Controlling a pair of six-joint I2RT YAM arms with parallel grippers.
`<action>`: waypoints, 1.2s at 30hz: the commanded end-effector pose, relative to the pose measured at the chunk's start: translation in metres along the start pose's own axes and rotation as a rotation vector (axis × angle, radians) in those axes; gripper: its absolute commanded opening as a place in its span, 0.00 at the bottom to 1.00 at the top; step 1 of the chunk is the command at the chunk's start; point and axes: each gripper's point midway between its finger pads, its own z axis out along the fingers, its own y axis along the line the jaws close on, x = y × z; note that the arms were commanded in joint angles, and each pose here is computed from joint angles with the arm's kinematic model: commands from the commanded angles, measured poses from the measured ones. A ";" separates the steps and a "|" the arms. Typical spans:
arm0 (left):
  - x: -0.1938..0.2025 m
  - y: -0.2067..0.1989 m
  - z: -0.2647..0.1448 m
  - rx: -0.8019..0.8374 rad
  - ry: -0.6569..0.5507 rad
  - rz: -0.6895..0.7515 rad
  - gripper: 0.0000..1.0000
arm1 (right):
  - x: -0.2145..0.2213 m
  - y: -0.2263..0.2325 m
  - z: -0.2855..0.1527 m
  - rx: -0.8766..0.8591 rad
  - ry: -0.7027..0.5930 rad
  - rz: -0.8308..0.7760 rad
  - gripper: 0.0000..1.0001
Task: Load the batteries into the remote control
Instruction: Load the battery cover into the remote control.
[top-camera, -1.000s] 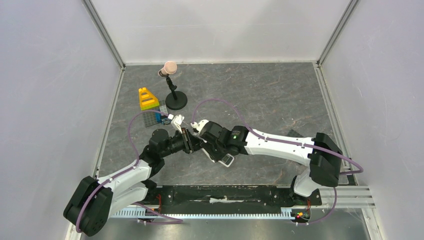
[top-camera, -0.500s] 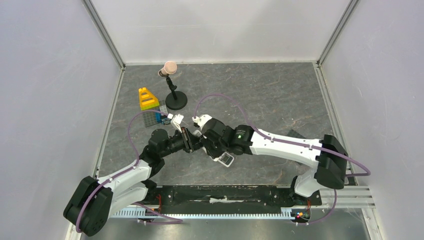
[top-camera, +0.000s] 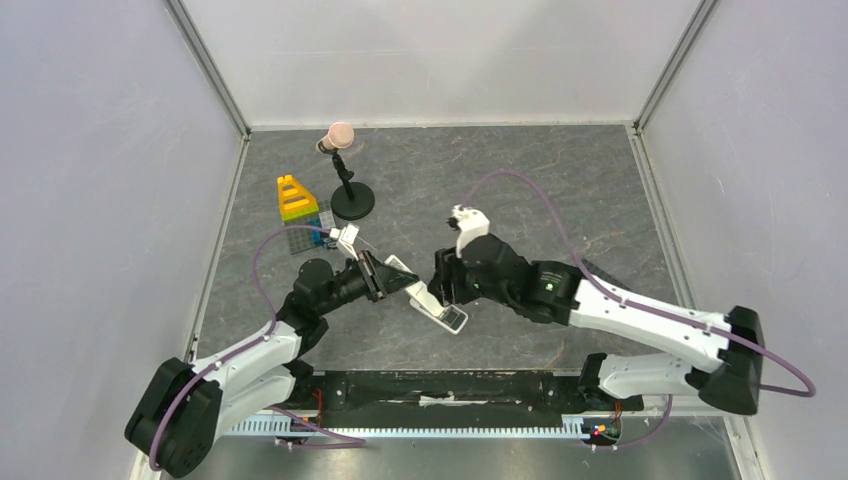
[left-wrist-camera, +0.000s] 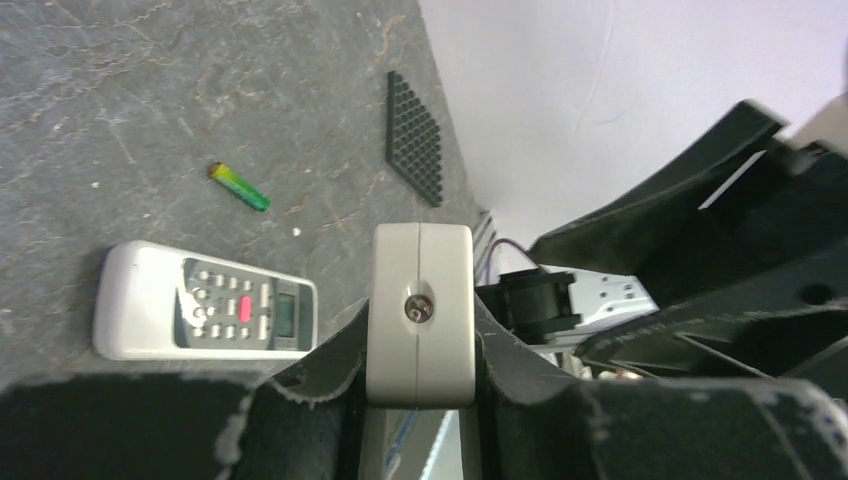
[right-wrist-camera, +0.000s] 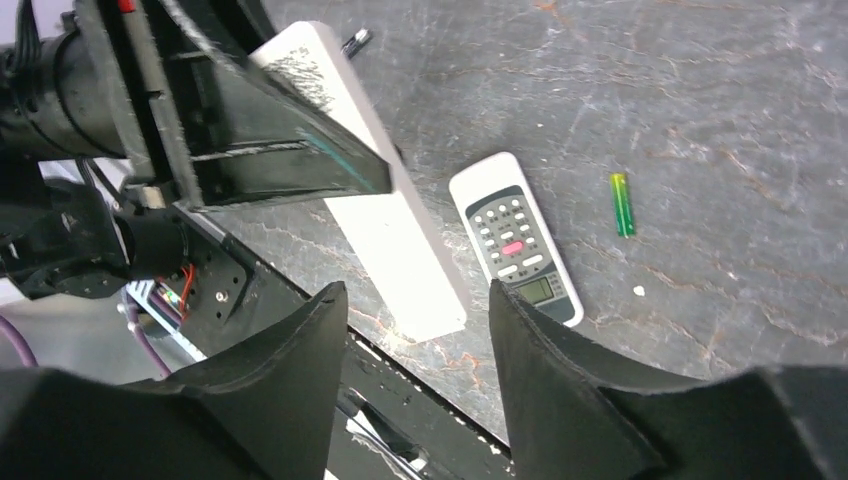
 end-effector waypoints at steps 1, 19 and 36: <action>-0.031 -0.047 0.001 0.126 -0.102 -0.108 0.02 | -0.016 -0.011 -0.012 0.007 -0.160 0.212 0.61; -0.068 -0.124 -0.021 0.339 -0.180 -0.329 0.02 | -0.044 -0.001 -0.031 -0.185 -0.401 0.533 0.72; -0.092 -0.185 -0.050 0.540 -0.210 -0.388 0.02 | -0.024 0.008 -0.007 -0.240 -0.341 0.559 0.55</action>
